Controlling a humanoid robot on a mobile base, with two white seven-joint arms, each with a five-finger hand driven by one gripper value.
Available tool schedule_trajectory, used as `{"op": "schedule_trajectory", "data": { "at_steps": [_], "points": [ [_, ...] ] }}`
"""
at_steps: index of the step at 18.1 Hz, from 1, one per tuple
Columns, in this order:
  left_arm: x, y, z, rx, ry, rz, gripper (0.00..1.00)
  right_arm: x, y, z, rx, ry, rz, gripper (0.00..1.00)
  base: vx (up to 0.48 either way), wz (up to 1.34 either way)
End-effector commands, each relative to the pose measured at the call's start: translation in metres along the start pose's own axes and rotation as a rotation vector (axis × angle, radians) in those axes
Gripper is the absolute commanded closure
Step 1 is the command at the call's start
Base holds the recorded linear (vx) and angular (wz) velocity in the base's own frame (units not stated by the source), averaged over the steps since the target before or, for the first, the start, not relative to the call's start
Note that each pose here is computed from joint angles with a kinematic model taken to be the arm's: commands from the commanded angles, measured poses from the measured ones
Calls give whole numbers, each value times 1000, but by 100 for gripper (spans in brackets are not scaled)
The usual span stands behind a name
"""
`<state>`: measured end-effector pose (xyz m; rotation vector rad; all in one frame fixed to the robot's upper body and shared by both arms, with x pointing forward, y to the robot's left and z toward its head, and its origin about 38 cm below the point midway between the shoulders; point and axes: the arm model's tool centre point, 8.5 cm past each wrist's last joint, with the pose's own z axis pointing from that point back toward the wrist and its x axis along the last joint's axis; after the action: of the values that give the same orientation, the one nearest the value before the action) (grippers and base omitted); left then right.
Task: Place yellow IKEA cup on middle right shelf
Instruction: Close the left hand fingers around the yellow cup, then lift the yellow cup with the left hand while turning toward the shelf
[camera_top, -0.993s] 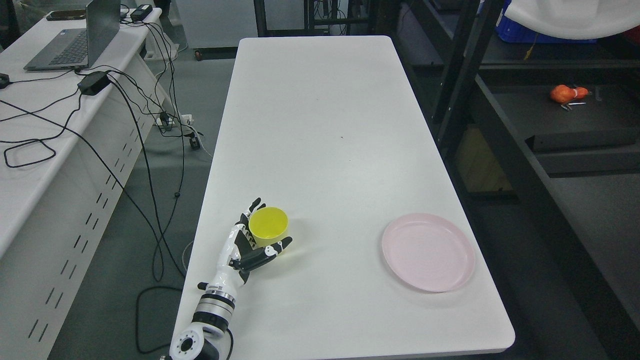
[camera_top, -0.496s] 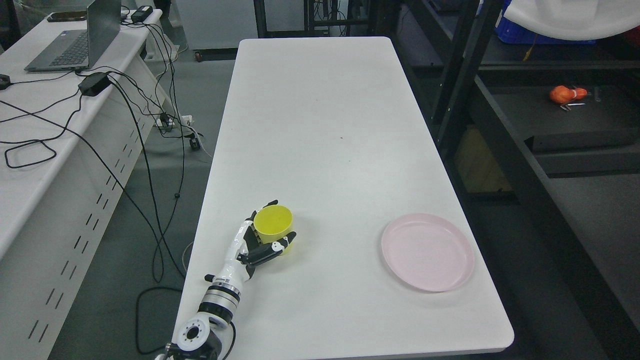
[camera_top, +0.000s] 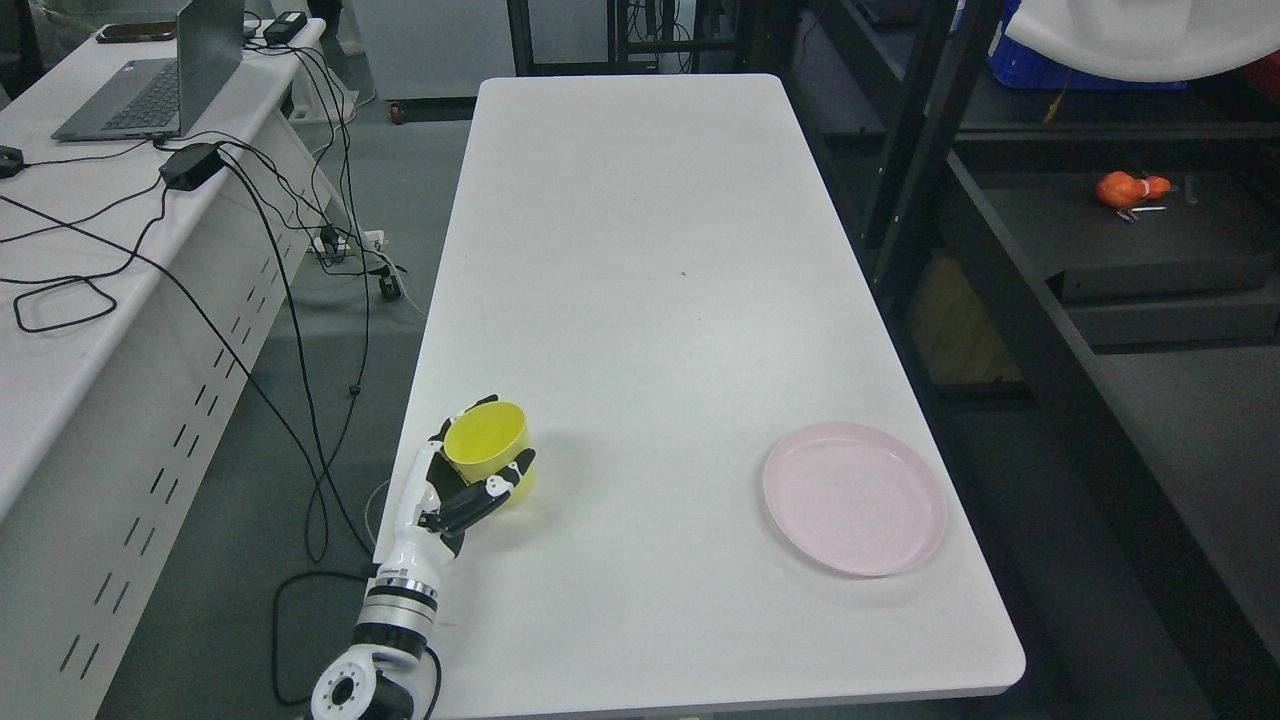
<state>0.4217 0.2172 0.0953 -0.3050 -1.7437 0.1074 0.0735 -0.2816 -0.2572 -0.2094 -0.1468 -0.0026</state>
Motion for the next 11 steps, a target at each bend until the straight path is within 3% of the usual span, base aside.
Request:
{"op": "schedule_trajectory", "data": {
  "at_steps": [1,4,11],
  "points": [
    [90,-8,13,-41,-263,3,100,-9,-9,-1,-7,15,-3,1,-41,0],
    [104,-11,16,-51,-304,0,100,-9,-9,-1,-7,15,-3,1,-77,-27],
    [90,-8,29,-43,-278,1,100,-9,-9,-1,-7,15,-3,1,-143,-137]
  ]
}}
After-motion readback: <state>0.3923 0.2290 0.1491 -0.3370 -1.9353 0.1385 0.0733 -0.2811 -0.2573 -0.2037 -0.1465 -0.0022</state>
